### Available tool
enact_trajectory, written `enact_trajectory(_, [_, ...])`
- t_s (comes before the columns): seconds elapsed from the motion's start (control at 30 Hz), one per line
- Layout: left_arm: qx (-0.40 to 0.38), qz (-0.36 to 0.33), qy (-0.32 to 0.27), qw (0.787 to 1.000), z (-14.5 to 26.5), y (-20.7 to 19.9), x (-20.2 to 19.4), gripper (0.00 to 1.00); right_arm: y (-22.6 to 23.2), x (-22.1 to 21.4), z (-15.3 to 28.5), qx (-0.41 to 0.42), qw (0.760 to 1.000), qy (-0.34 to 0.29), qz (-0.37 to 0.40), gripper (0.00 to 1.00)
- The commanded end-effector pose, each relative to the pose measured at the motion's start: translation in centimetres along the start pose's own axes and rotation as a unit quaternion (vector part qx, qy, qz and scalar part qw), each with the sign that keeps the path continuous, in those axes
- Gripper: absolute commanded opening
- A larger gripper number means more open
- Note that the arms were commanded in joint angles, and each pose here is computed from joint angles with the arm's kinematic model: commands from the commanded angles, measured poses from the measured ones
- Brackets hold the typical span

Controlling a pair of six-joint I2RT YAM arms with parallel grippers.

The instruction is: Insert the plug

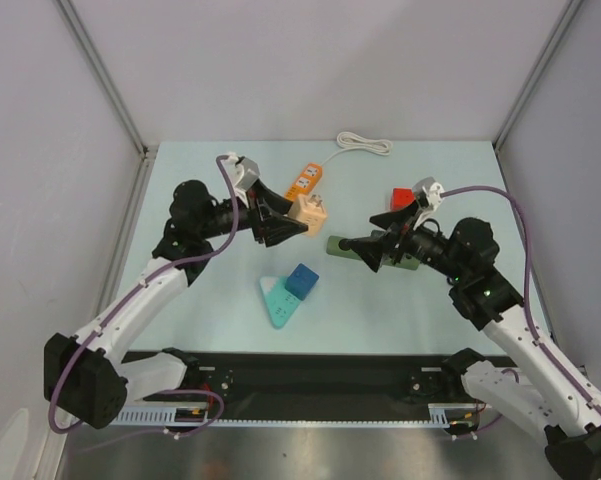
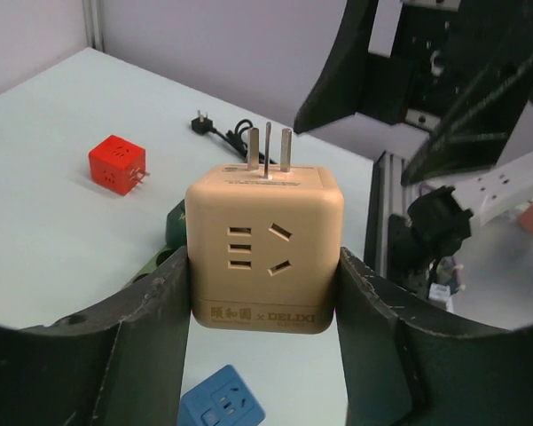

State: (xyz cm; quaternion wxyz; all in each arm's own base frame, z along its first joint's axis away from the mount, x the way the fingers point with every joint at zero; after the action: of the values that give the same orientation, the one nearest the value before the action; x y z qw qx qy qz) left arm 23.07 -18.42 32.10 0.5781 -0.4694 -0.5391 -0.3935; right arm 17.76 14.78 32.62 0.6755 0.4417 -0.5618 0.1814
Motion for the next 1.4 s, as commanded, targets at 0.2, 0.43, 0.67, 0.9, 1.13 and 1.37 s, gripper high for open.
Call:
enact_trajectory(0.2, [0.386,0.265,0.060,0.881,0.7,3.9,0.9,0.01,0.8,0.0,-2.8,-0.095,0.993,0.034,0.053,1.00])
enact_trajectory(0.43, [0.587,0.380,0.152,0.699,5.5,5.9,-6.1,0.00,1.2,-0.8,-2.8,-0.111,0.991,0.058,0.035,1.00])
enact_trajectory(0.67, [0.691,0.411,0.132,0.580,7.2,6.4,-10.1,0.00,0.7,-2.0,-3.2,-0.114,0.991,0.063,0.033,1.00])
enact_trajectory(0.9, [0.714,0.465,0.165,0.497,7.5,7.1,-13.9,0.00,0.1,-4.7,-4.7,-0.148,0.982,0.114,0.040,1.00])
enact_trajectory(1.13, [0.712,0.532,0.187,0.418,7.6,7.2,-15.5,0.00,1.3,-8.3,-6.4,-0.083,0.987,0.099,0.095,1.00])
enact_trajectory(1.37, [0.686,0.540,0.130,0.470,7.5,6.0,-10.0,0.00,2.8,-10.9,-10.2,0.019,0.966,0.060,0.250,1.00])
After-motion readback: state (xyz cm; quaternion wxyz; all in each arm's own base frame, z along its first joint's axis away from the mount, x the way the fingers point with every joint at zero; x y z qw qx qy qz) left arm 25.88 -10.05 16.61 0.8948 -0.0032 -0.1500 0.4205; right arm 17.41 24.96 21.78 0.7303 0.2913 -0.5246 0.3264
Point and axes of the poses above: each gripper's point midway between its finger pads, its own z axis back along the fingers, its own y axis along the line the jaws close on, x = y × z, the point moved 9 cm from there along z, back along the fingers, and after that the axes turned 7 degrees about -z, right-handed, at the moved point
